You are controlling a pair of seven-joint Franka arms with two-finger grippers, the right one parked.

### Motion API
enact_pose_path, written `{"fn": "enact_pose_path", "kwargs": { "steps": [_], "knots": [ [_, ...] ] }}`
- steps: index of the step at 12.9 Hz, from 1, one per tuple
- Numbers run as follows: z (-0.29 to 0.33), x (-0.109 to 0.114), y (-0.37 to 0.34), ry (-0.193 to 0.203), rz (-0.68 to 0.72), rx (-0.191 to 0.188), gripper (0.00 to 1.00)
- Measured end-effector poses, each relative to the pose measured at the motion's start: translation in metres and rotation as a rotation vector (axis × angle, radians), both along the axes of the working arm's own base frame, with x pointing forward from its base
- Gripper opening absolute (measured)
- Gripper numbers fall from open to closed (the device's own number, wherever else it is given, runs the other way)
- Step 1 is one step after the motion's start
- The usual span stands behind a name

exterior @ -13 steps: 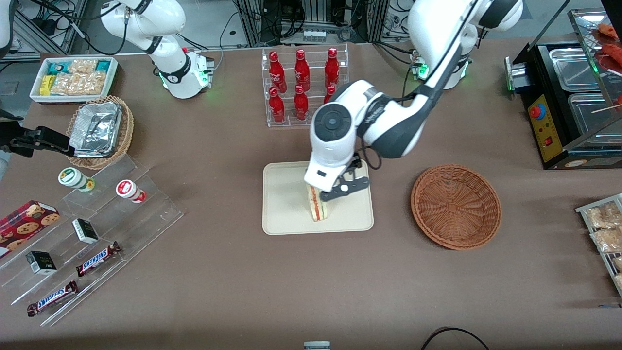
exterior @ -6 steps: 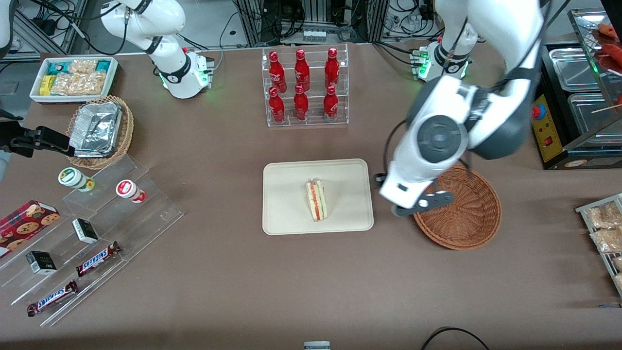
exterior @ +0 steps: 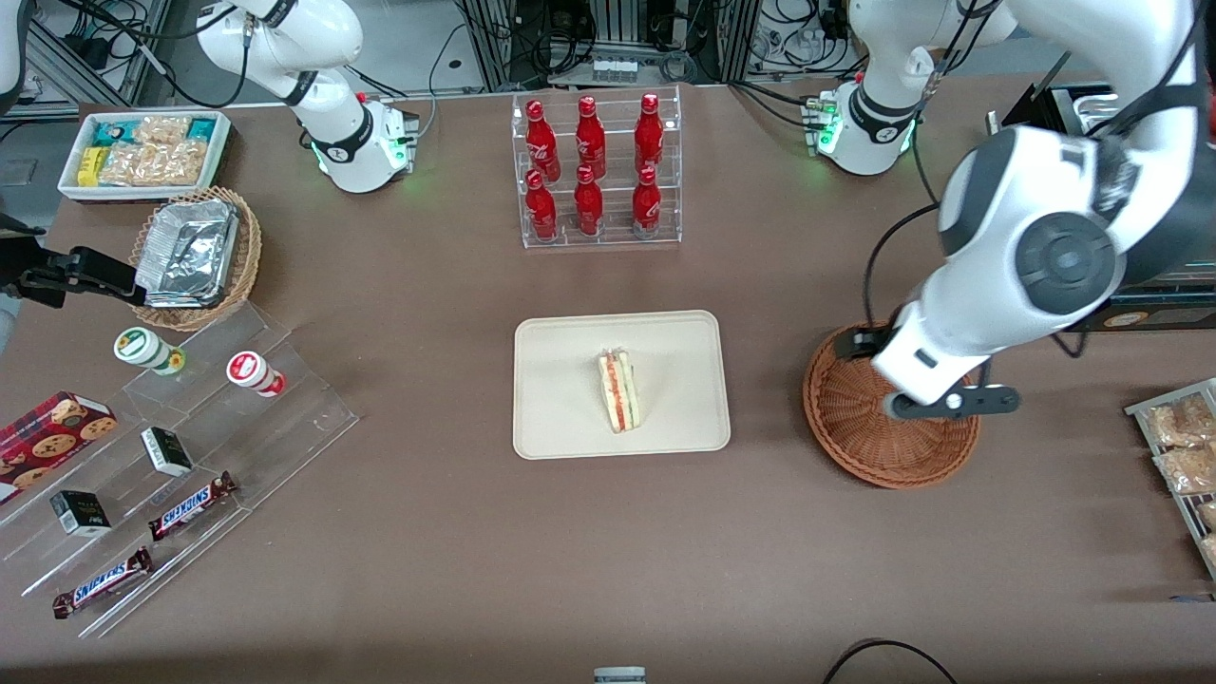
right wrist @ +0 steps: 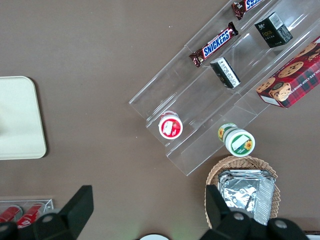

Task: Place sandwich from basket to tray

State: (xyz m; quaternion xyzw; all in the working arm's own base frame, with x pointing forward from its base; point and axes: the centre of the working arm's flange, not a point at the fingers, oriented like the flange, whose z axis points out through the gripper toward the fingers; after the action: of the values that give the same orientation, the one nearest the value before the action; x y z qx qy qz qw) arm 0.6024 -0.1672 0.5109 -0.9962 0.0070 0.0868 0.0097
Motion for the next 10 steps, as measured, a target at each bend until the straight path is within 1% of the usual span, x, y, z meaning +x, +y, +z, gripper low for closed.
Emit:
{"fn": "enact_pose_path", "kwargs": {
  "steps": [2, 3, 4, 6, 7, 9, 10],
  "knots": [
    [0.023, -0.016, 0.033, -0.016, -0.086, -0.050, 1.00],
    [0.034, -0.023, 0.047, -0.028, -0.127, -0.066, 1.00],
    [0.044, -0.030, 0.058, -0.041, -0.163, -0.074, 1.00],
    [0.061, -0.045, 0.069, -0.063, -0.226, -0.077, 1.00],
    [0.069, -0.054, 0.070, -0.067, -0.243, -0.075, 1.00],
    [0.086, -0.069, 0.078, -0.073, -0.245, -0.068, 1.00],
    [0.095, -0.073, 0.084, -0.084, -0.239, -0.066, 1.00]
  ]
}}
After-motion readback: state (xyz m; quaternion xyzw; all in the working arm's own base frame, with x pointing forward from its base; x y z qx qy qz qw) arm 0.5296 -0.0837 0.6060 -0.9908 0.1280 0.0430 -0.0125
